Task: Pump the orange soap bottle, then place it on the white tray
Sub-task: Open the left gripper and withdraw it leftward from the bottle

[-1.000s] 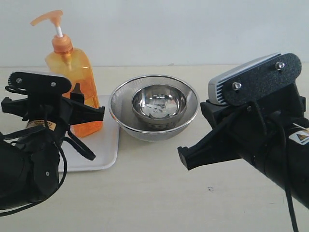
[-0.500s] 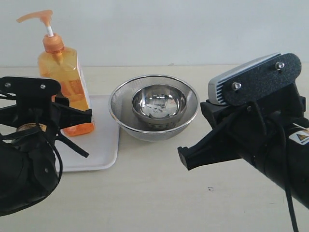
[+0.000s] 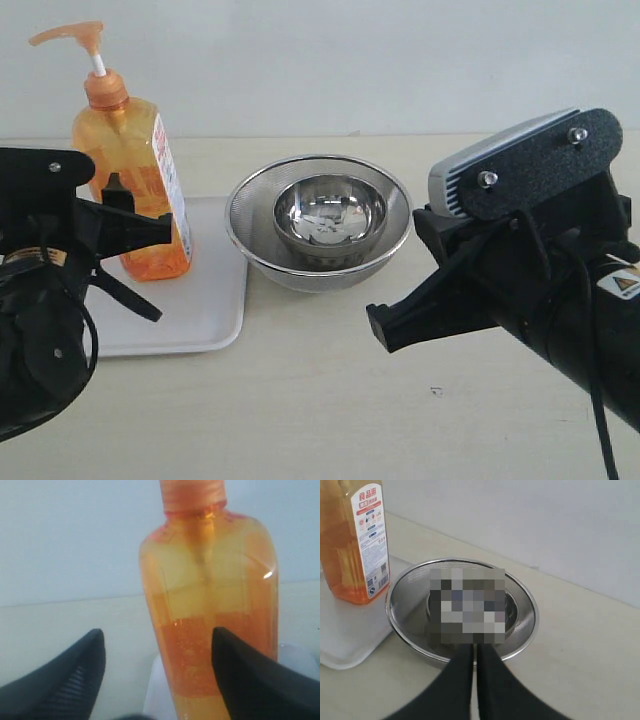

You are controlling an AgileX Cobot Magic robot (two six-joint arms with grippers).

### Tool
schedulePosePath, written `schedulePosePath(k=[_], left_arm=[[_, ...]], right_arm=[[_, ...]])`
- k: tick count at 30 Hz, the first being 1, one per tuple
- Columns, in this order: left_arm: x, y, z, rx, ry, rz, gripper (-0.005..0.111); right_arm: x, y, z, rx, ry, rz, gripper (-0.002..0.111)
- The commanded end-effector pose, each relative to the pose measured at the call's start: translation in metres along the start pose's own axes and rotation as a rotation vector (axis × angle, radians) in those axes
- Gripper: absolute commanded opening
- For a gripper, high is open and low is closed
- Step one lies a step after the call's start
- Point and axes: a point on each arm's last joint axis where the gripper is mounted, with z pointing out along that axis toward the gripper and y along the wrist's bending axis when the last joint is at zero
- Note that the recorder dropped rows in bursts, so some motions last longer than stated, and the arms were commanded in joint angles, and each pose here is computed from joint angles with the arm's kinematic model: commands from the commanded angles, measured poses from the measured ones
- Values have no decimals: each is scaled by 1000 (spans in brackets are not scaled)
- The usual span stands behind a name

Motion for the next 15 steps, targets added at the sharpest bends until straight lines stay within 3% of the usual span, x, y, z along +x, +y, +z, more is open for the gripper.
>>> schedulePosePath(k=[1, 5, 7, 9, 10, 13, 15], left_arm=[[-8, 9, -9, 8, -29, -28, 65], [-17, 9, -36, 84, -55, -61, 62], [-19, 14, -53, 96, -43, -79, 49], [-16, 27, -79, 133, -24, -45, 17], [-16, 29, -86, 165, -32, -50, 8], [-24, 28, -115, 331, -80, -109, 5], [-28, 22, -131, 424, -111, -62, 5]], right_arm=[[1, 0, 0, -7, -3, -13, 0], [1, 0, 0, -6, -5, -11, 0], [0, -1, 0, 6, -12, -13, 0], [-1, -4, 0, 40, -29, -10, 0], [-2, -5, -1, 50, -35, -7, 0], [-4, -7, -1, 80, -53, -6, 0], [-4, -8, -1, 87, -57, -5, 0]])
